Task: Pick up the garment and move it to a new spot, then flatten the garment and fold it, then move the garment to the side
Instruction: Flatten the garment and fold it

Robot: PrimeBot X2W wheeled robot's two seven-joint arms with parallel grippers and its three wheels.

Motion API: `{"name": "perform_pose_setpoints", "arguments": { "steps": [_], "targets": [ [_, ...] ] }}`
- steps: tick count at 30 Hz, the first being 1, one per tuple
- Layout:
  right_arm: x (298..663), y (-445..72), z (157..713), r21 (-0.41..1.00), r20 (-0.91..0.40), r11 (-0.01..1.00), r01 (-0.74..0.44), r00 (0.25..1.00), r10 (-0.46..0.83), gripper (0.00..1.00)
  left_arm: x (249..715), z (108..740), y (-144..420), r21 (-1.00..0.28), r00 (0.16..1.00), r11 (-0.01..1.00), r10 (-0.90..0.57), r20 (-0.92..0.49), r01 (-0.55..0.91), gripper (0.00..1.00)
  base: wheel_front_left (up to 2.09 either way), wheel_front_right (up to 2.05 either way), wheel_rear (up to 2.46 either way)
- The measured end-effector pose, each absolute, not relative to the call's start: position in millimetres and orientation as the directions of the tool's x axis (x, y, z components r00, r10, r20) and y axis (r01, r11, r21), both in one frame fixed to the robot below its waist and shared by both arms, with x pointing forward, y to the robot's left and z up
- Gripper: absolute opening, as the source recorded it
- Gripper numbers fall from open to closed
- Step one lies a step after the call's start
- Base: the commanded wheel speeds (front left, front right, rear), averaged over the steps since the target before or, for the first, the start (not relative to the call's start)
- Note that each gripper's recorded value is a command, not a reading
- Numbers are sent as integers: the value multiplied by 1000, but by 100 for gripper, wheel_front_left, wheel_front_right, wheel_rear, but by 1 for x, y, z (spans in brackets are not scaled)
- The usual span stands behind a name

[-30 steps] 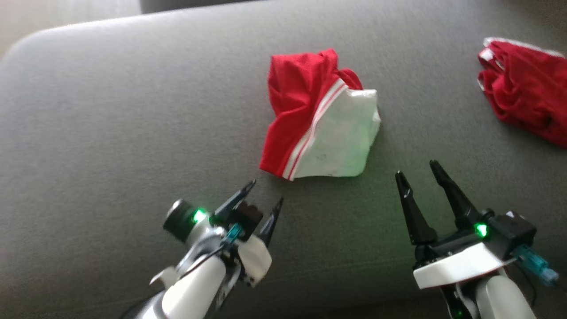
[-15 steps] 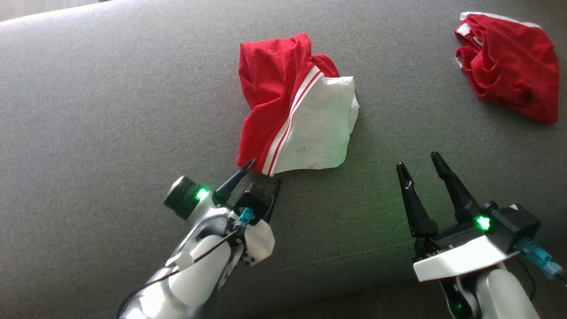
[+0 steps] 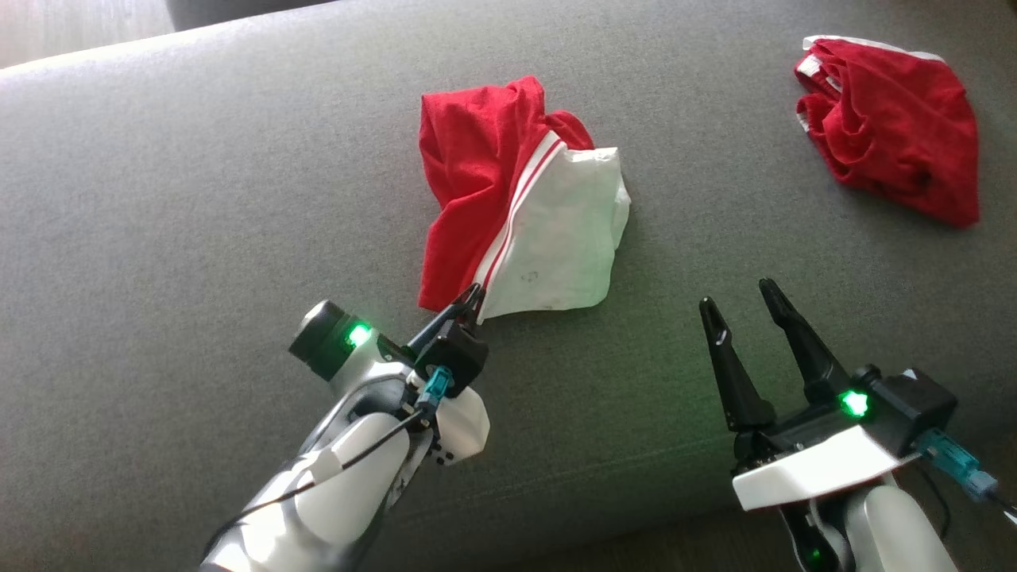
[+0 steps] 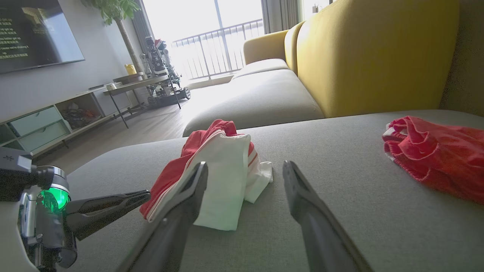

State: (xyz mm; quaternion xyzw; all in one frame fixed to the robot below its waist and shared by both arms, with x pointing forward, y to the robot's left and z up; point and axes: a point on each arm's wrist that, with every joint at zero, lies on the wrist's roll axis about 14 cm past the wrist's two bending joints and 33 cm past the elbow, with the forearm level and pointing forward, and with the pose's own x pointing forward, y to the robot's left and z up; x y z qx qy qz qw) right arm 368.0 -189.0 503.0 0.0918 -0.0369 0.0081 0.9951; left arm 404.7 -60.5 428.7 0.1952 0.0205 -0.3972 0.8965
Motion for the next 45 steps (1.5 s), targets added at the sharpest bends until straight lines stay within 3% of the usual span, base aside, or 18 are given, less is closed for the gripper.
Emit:
{"name": "perform_pose_setpoints", "arguments": {
  "steps": [10, 16, 17, 18, 19, 24, 27, 31, 35, 38, 40, 45],
  "targets": [
    [366, -194, 497, 189, 57, 982, -2, 998, -9, 100, 398, 384, -46, 352, 666, 567, -671, -327, 745, 100, 0, 0, 0],
    [365, -201, 492, 184, 39, 983, 23, 999, -31, 100, 419, 403, -59, 391, 687, 578, -680, -255, 717, 100, 0, 0, 0],
    [366, -203, 492, 182, 37, 983, 28, 999, -35, 100, 421, 407, -61, 392, 688, 580, -685, -239, 714, 93, 0, 0, 0],
    [366, -205, 492, 181, 37, 983, 33, 998, -40, 100, 422, 410, -64, 393, 687, 581, -690, -226, 713, 36, 0, 0, 0],
    [367, -206, 492, 179, 39, 983, 36, 998, -44, 100, 422, 411, -65, 394, 686, 581, -693, -221, 713, 0, 0, 0, 0],
    [369, -207, 496, 178, 51, 983, 36, 998, -46, 100, 419, 428, -75, 387, 675, 582, -719, -164, 715, 0, 0, 0, 0],
    [368, -206, 498, 187, 58, 982, 32, 997, -43, 100, 420, 459, -84, 301, 677, 630, -732, -77, 716, 0, 0, 0, 0],
    [365, -202, 503, 207, 74, 978, 18, 997, -34, 100, 431, 504, -85, -19, 702, 702, -711, 41, 712, 0, 0, 0, 0],
    [358, -200, 512, 232, 101, 973, 10, 994, -34, 100, 447, 530, -82, -259, 713, 675, -696, 88, 691, 0, 0, 0, 0],
    [350, -206, 517, 250, 115, 968, 28, 992, -59, 100, 465, 567, -98, -398, 691, 606, -714, 110, 689, 0, 0, 0, 0],
    [344, -214, 521, 262, 124, 964, 54, 988, -89, 100, 470, 617, -119, -463, 638, 505, -748, 186, 728, 0, 0, 0, 0],
    [328, -231, 528, 283, 143, 953, 105, 978, -150, 100, 456, 741, -162, -496, 493, 277, -781, 383, 823, 0, 0, 0, 0]
  ]
}}
